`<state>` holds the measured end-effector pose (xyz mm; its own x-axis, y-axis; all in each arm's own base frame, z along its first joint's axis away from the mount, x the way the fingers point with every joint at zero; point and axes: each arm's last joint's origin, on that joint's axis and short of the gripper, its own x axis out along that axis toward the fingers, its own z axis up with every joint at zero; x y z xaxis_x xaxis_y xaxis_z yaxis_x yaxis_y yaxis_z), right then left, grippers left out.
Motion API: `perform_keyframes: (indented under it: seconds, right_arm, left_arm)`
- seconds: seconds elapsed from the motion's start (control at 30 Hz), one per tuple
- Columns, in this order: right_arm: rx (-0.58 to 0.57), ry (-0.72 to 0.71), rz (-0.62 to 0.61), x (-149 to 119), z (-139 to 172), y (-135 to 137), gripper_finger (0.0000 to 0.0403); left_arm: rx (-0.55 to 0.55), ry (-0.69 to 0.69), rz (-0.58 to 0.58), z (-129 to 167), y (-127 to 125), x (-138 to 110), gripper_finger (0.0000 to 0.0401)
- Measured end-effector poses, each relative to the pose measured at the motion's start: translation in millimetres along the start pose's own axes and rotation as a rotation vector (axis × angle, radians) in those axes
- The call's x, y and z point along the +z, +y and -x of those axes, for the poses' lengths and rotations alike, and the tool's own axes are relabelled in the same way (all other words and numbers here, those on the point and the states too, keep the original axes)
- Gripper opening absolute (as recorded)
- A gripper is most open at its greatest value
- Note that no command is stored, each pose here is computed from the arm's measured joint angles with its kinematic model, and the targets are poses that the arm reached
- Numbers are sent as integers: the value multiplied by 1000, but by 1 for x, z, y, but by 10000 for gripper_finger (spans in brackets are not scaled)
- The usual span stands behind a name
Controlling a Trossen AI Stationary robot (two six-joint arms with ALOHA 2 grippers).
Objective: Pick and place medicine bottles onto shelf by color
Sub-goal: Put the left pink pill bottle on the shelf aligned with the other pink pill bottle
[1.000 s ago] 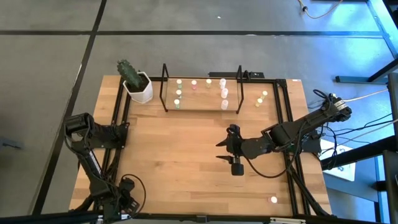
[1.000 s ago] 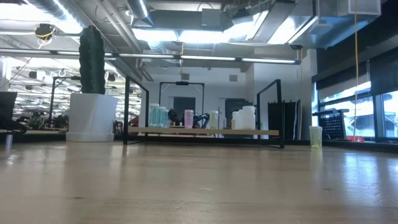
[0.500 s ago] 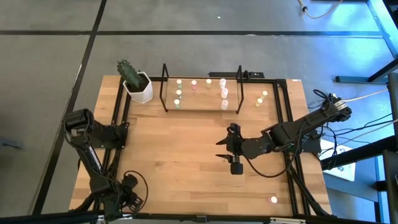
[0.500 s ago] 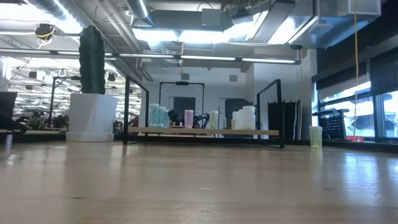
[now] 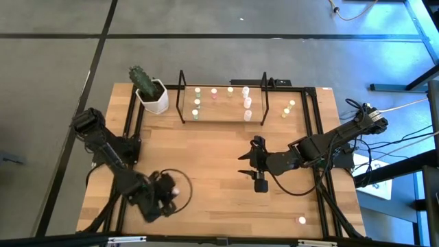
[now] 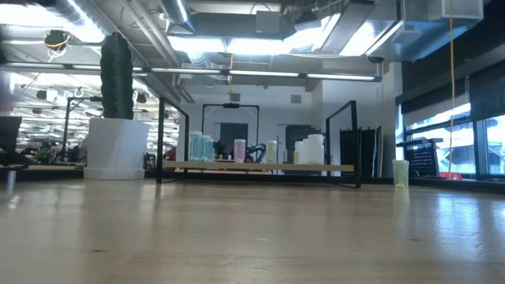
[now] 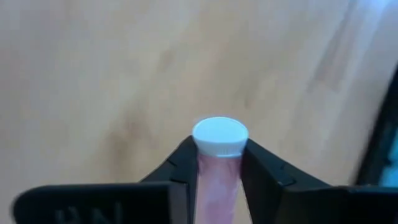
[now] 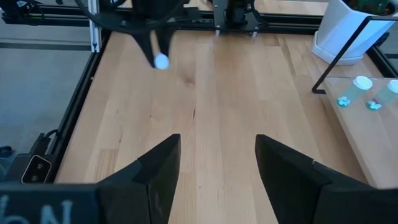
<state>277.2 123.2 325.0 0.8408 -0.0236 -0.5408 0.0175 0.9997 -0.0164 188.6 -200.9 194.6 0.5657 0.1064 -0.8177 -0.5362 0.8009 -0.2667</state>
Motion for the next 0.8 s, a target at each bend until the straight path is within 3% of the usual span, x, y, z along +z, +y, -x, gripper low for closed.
perform_keyframes:
  seconds: [0.27,0.47,0.63,0.8]
  right_arm:
    - [-7,-2,1,0,0,0,209]
    - [-88,-23,-4,1,0,-3,209]
    - [-165,-42,-1,1,0,-5,209]
    - [-226,-55,28,2,1,-7,209]
  left_arm:
    - [123,-238,-234,-18,7,42,83]
    - [226,-364,-225,-28,15,70,84]
    - [238,-483,-175,-35,14,93,84]
    - [254,-501,-199,-39,16,108,84]
